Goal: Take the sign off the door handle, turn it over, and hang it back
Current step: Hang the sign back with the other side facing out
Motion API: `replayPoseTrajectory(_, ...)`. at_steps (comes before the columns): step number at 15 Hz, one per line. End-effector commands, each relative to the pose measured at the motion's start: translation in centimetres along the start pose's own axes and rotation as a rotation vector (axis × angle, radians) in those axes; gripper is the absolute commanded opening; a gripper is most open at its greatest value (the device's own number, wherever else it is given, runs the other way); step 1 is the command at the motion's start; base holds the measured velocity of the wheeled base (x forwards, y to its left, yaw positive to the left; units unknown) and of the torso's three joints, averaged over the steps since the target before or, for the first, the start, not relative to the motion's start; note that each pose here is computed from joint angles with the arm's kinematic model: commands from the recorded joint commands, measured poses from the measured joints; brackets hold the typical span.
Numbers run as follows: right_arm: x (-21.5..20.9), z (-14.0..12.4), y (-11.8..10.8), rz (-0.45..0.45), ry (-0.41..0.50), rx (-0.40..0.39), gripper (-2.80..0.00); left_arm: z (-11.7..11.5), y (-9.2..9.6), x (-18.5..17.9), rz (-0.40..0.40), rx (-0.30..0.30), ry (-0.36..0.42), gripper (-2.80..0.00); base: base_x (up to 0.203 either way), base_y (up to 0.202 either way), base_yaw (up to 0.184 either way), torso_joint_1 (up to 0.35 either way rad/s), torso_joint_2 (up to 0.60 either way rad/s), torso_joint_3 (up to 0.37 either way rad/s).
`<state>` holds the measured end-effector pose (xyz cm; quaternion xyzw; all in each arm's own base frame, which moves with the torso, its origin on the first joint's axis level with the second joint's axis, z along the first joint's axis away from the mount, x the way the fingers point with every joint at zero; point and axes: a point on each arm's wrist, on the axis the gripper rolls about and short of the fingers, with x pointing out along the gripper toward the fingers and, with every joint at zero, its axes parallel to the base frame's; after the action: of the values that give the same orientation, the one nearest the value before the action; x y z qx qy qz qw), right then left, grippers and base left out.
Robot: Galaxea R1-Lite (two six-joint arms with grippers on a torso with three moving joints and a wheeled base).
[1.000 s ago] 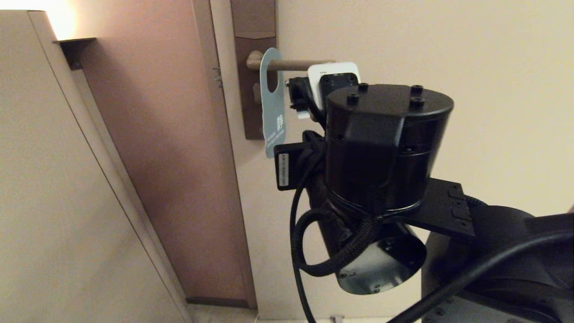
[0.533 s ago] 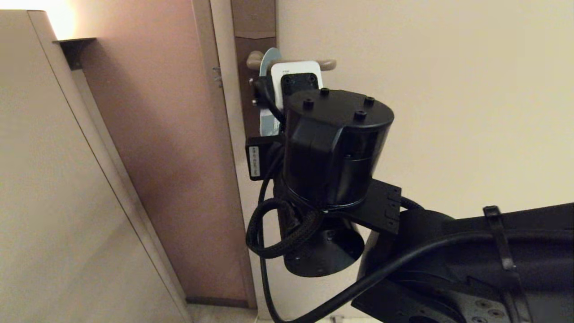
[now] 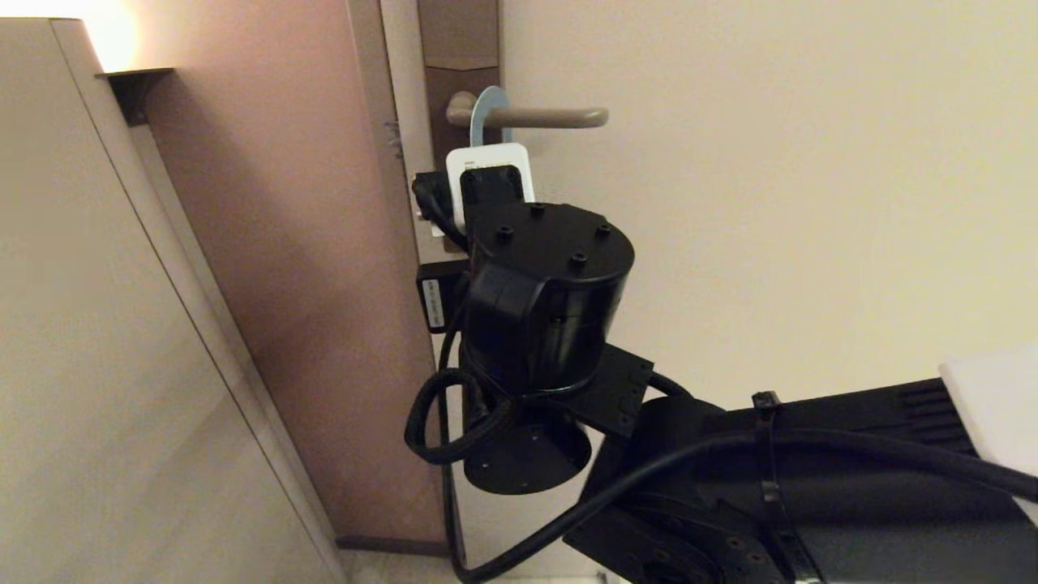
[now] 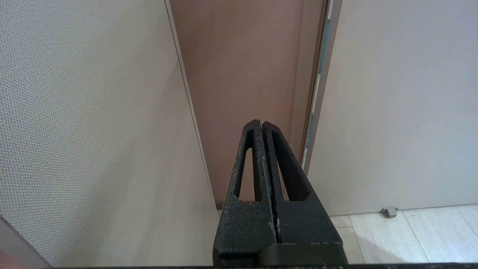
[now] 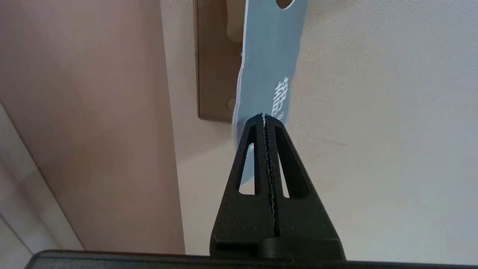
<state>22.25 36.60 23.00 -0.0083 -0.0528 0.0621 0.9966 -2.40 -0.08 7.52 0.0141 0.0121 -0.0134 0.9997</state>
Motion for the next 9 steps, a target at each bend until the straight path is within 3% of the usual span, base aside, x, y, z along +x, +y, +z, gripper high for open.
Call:
replayPoseTrajectory(1, 0.8, -0.5, 0.3, -0.017, -0.001, -0.002, -2.80, 0.0, 0.0, 0.0, 0.000, 0.000, 0.001, -2.80, 0.000, 0.000, 0.000, 0.000, 0.00, 0.000)
replayPoseTrajectory(9, 3.3, -0.4, 0.7, -0.057, -0.034, 0.032, -2.80, 0.0, 0.0, 0.0, 0.000, 0.000, 0.001, -2.80, 0.000, 0.000, 0.000, 0.000, 0.00, 0.000)
